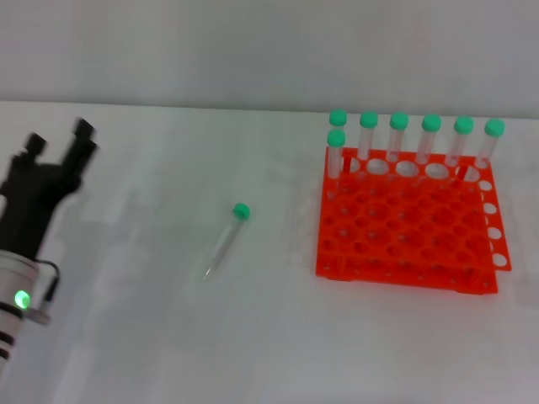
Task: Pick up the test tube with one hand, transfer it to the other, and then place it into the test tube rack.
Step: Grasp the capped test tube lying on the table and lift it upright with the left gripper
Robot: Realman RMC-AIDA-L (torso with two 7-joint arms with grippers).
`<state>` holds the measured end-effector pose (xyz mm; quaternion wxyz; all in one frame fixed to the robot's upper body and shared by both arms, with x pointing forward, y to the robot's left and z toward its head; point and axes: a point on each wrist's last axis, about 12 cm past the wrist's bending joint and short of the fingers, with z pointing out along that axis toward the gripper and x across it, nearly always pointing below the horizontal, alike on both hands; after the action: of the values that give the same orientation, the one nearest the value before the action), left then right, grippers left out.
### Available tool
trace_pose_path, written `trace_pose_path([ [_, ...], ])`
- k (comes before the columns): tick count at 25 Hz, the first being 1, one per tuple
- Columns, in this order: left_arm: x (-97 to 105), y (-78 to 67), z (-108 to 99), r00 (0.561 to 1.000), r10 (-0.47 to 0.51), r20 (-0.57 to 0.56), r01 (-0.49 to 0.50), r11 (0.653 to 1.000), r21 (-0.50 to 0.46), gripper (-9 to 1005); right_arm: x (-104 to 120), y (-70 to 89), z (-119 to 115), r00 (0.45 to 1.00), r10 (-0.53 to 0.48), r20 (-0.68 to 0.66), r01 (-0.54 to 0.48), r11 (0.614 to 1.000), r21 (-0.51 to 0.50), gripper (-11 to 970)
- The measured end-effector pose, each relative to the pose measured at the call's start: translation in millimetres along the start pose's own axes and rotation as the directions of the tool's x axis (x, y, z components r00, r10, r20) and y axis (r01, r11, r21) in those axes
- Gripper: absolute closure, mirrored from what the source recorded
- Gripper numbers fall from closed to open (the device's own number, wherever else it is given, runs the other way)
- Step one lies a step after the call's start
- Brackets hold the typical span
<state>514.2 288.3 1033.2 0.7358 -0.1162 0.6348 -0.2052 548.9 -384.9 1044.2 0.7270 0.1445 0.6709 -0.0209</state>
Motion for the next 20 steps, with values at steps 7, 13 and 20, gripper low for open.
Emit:
trace_pose_path([
  [7,-29,25.5,47,0.985,-0.108,-0.138,0.122,0.988,0.094,117,0,-0.6,0,1.0,0.002,0.0,-0.002,1.0,-0.006,121],
  [13,-57,23.0,102,0.911,-0.122,-0.393,0.213,0.957,0.198,118,0,0.2,-1,1.0,-0.002,-0.006,0.001,1.0,-0.018,125],
  [20,-92,10.4,144,0.663,0.015,-0.749,0.203,0.959,0.198,120,-1,0.4,-1,1.0,-0.003,0.005,0.003,1.0,-0.022,130],
])
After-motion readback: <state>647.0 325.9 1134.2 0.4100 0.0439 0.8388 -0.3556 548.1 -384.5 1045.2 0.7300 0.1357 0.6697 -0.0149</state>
